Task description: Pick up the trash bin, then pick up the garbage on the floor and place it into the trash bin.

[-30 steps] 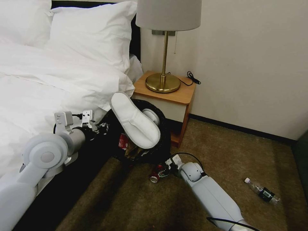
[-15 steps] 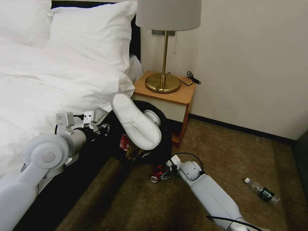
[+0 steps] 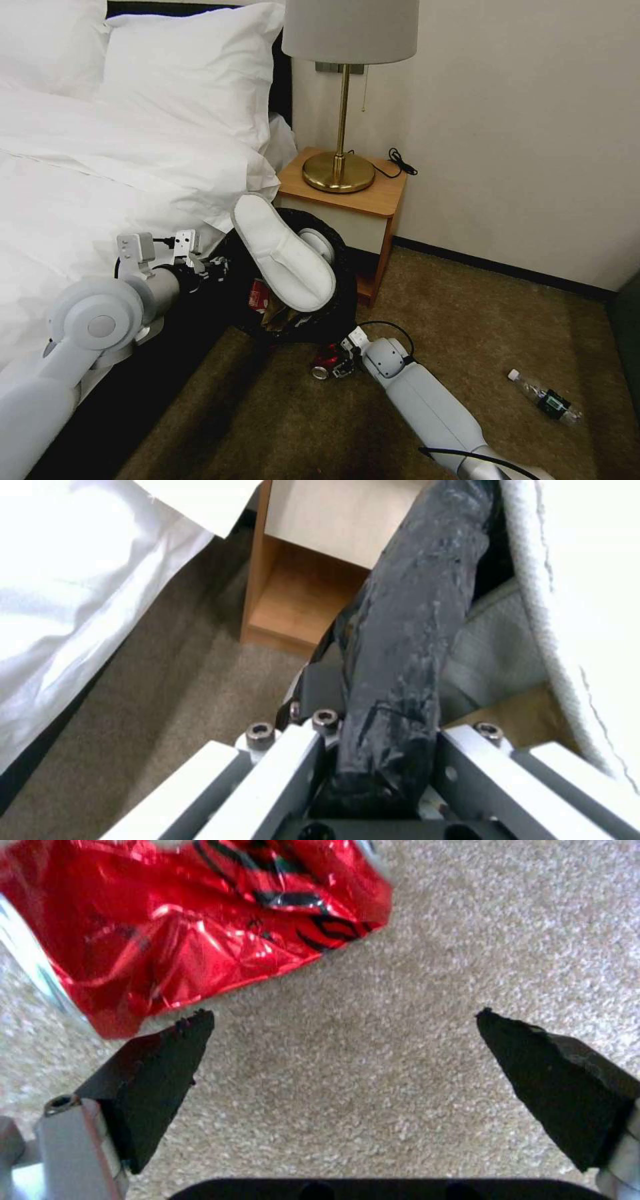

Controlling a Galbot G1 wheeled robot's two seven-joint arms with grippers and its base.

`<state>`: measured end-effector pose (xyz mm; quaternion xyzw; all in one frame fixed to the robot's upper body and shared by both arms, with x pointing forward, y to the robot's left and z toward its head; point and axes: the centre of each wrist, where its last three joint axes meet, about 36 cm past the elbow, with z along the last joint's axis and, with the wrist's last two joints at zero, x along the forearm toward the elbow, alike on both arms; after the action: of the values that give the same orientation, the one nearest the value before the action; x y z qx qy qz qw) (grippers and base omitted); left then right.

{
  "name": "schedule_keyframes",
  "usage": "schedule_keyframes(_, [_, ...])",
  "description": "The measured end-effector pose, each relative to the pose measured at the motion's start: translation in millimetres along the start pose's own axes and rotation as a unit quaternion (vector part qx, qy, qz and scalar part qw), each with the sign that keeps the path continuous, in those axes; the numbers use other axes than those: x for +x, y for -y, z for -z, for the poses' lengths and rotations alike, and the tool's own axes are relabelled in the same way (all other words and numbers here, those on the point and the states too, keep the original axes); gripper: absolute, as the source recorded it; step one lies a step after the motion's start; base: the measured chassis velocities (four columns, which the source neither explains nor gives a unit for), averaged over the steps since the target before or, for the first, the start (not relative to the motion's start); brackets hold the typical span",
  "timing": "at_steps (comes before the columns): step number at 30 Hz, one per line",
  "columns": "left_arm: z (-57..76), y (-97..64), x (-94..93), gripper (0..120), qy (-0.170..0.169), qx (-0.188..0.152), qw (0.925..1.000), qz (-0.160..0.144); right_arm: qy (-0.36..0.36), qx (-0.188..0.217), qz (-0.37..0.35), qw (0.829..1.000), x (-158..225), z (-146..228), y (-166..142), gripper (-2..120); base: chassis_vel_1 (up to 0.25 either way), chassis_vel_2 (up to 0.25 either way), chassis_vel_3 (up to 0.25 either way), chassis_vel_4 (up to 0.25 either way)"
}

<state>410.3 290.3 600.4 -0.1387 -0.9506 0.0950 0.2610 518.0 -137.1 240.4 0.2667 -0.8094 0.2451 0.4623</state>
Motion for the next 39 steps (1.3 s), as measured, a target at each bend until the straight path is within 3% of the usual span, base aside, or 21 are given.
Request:
schedule_keyframes(5, [0.1,0.8,0.7,2,0.0,-0.002,1.0,-0.001,-0.008,0.063,-0.02,0.998,-4.8,-2.2,-6.8,100,0.0,0.0,0.0,0.0])
schedule_keyframes(8, [0.0,1.5,1.0,2,0.0,-0.002,1.0,-0.002,-0.008,0.08,-0.027,0.996,-6.9,-2.5,-9.6,100,0.0,0.0,0.0,0.0])
schedule_keyframes(14, [-1.1,2.3,1.6,2,0.0,-0.003,1.0,-0.003,-0.007,0.089,-0.033,0.995,-11.7,0.0,-12.5,99,0.0,0.0,0.0,0.0])
schedule_keyframes(18, [-0.6,2.3,3.2,2,-0.001,-0.007,1.0,-0.002,-0.003,0.079,-0.03,0.996,-12.7,5.8,-14.4,89,0.0,0.0,0.0,0.0])
schedule_keyframes(20, [-0.1,2.0,3.7,2,-0.001,-0.008,1.0,-0.001,-0.002,0.069,-0.026,0.997,-11.3,9.0,-14.3,85,0.0,0.0,0.0,0.0])
schedule_keyframes(25, [0.4,2.4,4.4,2,0.0,-0.008,1.0,-0.001,0.011,0.018,-0.012,1.0,0.2,22.5,-7.3,95,0.0,0.0,0.0,0.0])
schedule_keyframes(32, [1.1,2.7,4.8,2,0.001,-0.008,1.0,-0.003,0.02,-0.024,-0.012,0.999,7.4,36.5,-1.9,97,0.0,0.0,0.0,0.0])
schedule_keyframes(33, [0.8,2.9,4.6,2,0.001,-0.007,1.0,-0.003,0.021,-0.06,-0.002,0.998,10.7,43.0,-4.9,97,0.0,0.0,0.0,0.0])
schedule_keyframes(34, [0.8,2.9,4.6,2,0.001,-0.007,1.0,-0.003,0.021,-0.06,-0.002,0.998,10.7,43.0,-4.9,97,0.0,0.0,0.0,0.0])
schedule_keyframes(36, [-0.6,4.0,3.5,2,0.0,-0.006,1.0,-0.006,0.025,-0.113,-0.001,0.993,10.5,52.5,-17.6,96,0.0,0.0,0.0,0.0])
schedule_keyframes(39, [-1.0,4.3,3.3,2,0.0,-0.006,1.0,-0.006,0.023,-0.137,-0.001,0.99,8.1,55.2,-23.7,96,0.0,0.0,0.0,0.0])
